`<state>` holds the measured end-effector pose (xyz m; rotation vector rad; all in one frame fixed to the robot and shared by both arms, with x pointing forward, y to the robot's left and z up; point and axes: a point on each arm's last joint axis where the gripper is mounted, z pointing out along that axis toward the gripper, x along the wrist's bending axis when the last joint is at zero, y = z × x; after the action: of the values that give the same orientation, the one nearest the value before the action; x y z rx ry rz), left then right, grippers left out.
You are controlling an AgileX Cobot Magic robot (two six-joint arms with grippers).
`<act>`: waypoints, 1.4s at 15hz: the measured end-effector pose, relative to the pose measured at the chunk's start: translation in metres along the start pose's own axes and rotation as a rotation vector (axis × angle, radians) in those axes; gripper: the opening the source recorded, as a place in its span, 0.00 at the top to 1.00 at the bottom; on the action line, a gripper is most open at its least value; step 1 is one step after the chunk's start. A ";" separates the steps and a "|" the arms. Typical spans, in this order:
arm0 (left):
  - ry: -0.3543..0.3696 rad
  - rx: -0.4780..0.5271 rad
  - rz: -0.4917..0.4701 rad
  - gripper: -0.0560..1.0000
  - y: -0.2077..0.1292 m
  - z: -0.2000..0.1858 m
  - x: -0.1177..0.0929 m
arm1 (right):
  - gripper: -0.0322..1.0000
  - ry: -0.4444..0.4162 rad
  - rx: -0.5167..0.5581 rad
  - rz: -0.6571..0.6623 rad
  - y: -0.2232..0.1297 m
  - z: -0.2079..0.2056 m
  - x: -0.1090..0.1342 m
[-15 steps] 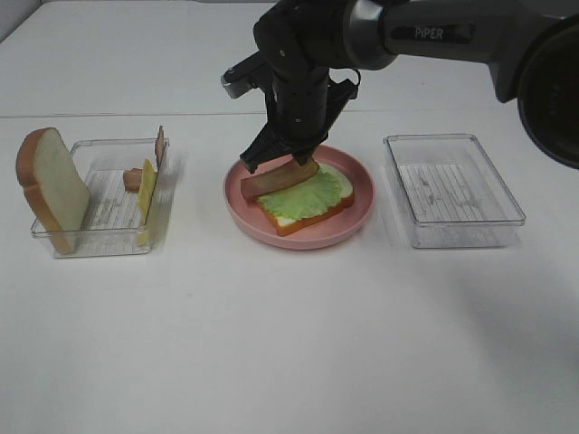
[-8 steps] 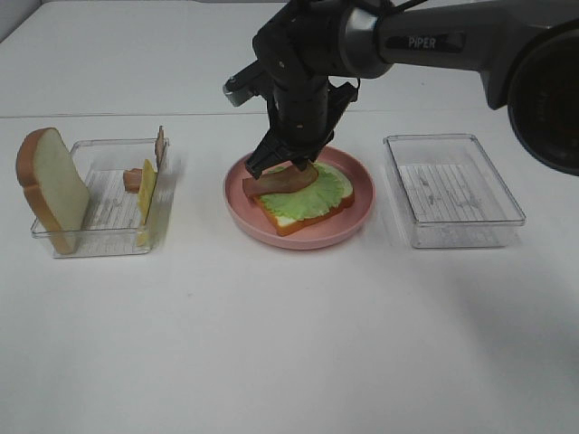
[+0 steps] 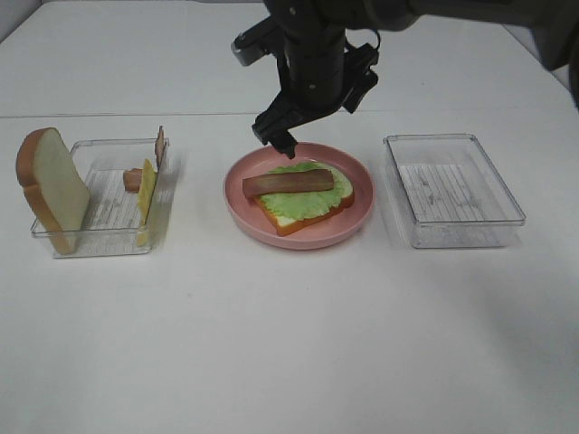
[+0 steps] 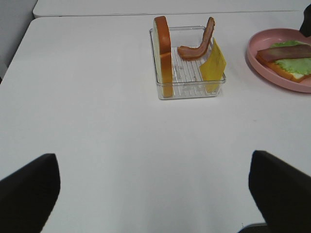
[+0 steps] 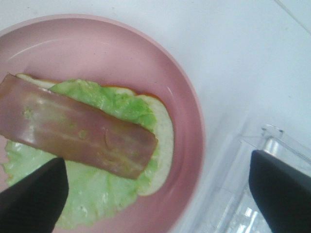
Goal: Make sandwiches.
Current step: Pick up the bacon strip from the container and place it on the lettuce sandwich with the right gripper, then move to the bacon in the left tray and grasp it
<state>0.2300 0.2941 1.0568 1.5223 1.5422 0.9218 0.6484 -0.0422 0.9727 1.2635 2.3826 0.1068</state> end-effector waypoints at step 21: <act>0.000 0.000 0.000 0.02 0.000 0.000 0.000 | 0.02 -0.065 0.048 0.362 -0.161 -0.175 -0.131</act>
<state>0.2300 0.2941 1.0568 1.5223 1.5422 0.9218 0.5159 -0.2178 1.1325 1.6832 2.0898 0.1160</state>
